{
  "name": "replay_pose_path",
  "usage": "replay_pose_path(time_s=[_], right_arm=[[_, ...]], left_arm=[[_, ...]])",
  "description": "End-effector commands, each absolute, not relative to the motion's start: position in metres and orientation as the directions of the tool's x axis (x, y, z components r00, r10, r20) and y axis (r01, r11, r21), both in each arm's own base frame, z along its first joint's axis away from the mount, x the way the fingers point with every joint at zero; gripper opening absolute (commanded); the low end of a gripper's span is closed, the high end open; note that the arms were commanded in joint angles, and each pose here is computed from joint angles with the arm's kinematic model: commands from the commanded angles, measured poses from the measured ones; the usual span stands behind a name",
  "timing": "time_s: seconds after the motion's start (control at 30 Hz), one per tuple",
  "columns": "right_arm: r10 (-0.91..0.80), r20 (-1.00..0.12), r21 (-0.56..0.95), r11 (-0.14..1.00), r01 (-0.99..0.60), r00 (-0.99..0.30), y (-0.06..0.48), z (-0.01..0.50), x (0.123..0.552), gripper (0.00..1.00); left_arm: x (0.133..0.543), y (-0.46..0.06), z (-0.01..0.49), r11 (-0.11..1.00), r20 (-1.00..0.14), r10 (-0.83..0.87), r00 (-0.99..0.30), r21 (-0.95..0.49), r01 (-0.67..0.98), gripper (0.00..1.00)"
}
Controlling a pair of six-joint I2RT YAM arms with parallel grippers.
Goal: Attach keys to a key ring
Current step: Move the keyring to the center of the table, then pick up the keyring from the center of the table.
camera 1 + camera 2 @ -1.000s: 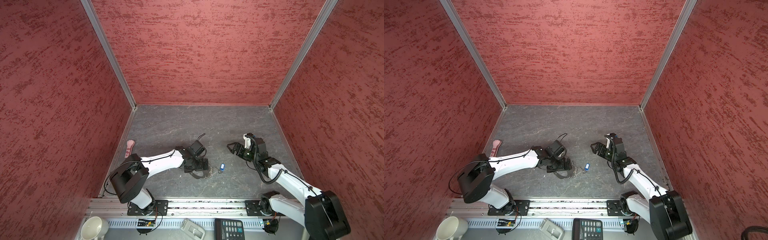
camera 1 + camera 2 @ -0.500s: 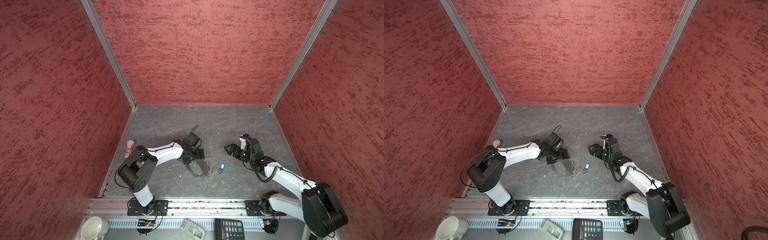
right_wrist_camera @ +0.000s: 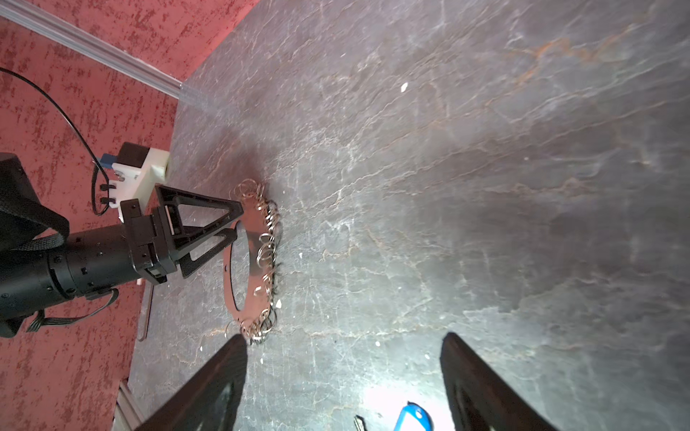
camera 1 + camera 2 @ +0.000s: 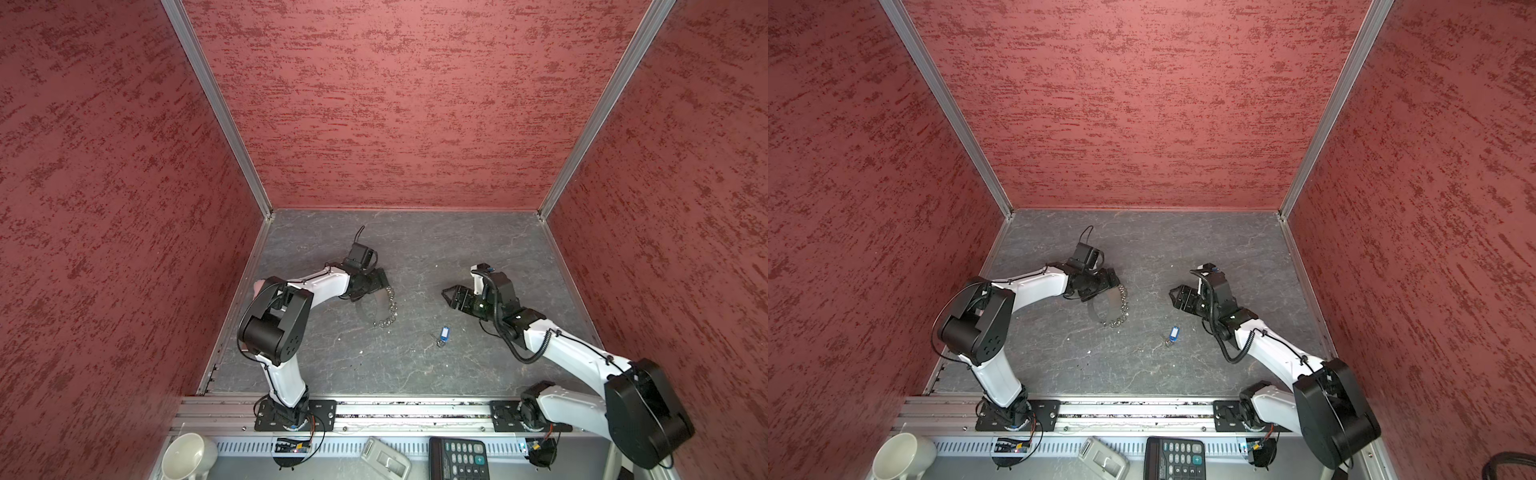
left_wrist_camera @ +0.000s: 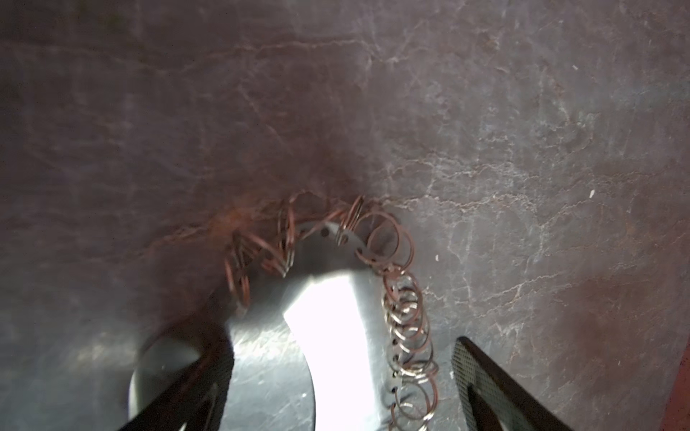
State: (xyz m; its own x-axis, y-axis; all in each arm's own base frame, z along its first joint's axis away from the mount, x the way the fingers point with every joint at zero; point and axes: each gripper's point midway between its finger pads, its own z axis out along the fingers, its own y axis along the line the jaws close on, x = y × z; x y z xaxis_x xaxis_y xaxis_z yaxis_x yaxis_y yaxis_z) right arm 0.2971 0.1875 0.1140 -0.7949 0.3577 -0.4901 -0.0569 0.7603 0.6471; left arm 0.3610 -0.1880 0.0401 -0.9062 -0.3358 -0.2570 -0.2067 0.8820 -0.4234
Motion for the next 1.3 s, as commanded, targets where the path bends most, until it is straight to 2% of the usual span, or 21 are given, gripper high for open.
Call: replay_pose_path(time_s=[0.0, 0.2, 0.43, 0.57, 0.77, 1.27], right_arm=[[0.363, -0.499, 0.649, 0.758, -0.063, -0.787, 0.200, 0.122, 0.302, 0.79], [0.281, -0.487, 0.651, 0.748, -0.129, -0.827, 0.251, 0.124, 0.300, 0.69], [0.135, -0.466, 0.623, 0.752, -0.217, -0.874, 0.331, 0.121, 0.293, 0.57], [0.050, -0.443, 0.578, 0.779, -0.242, -0.895, 0.366, 0.109, 0.288, 0.49], [-0.036, -0.410, 0.478, 0.843, -0.248, -0.911, 0.390, 0.088, 0.286, 0.43], [-0.134, -0.343, 0.358, 0.896, -0.262, -0.930, 0.412, 0.050, 0.280, 0.24]], left_arm=[[0.339, -0.186, 0.066, 0.878, -0.259, -0.302, -0.918, -0.450, -0.162, 0.93], [0.315, -0.125, 0.098, 0.885, -0.357, -0.383, -0.852, -0.406, -0.228, 0.92], [0.287, -0.050, 0.134, 0.813, -0.513, -0.567, -0.645, -0.477, -0.335, 0.92], [0.284, -0.047, 0.150, 0.821, -0.592, -0.553, -0.587, -0.508, -0.261, 0.92], [0.281, -0.040, 0.154, 0.858, -0.642, -0.499, -0.582, -0.462, -0.227, 0.93], [0.280, -0.036, 0.135, 0.855, -0.642, -0.503, -0.578, -0.468, -0.224, 0.96]])
